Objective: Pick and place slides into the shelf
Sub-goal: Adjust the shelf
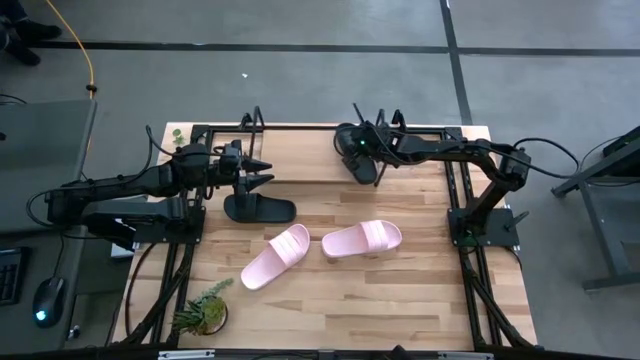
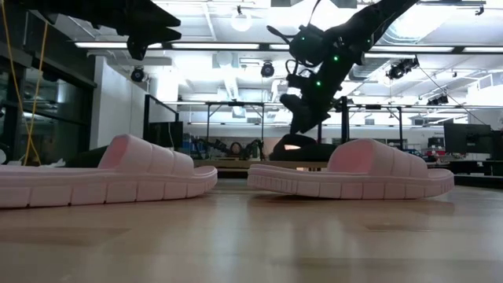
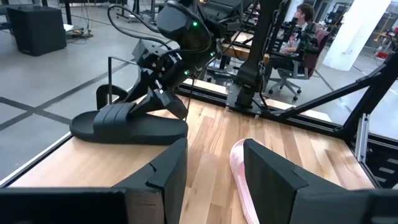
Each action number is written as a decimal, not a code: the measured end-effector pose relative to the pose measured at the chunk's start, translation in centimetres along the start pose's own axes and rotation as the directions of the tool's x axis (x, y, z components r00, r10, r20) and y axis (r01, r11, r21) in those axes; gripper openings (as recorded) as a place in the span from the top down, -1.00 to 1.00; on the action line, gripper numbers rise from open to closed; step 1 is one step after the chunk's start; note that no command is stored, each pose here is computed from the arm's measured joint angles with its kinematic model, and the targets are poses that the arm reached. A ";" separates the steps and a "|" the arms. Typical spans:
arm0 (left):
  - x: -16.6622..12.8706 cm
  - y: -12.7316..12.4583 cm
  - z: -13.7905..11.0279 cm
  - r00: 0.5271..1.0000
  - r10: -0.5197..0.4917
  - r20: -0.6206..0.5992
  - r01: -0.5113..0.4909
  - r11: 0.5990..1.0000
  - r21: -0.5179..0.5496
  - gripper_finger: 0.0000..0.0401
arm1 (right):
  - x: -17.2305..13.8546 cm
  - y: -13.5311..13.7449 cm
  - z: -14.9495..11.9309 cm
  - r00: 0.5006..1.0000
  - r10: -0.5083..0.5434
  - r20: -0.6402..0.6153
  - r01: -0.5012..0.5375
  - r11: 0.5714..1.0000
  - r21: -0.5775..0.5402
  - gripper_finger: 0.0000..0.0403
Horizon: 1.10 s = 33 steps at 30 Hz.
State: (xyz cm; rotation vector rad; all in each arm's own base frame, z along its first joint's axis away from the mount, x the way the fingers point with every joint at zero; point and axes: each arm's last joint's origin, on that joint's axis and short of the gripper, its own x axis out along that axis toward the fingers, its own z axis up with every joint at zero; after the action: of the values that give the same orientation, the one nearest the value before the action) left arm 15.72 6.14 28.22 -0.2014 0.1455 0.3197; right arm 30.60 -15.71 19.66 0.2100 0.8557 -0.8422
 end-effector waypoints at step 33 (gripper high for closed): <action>0.0 0.0 -0.1 1.000 -0.016 -0.017 0.016 1.000 -0.001 0.29 | -1.3 -2.6 0.0 0.997 0.037 -0.073 -0.034 0.998 0.044 0.12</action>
State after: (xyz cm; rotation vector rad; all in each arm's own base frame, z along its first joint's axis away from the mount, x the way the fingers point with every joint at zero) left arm 15.72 6.08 28.09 -0.2060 0.1601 0.3020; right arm 28.23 -16.63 21.02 0.2950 0.9013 -0.8244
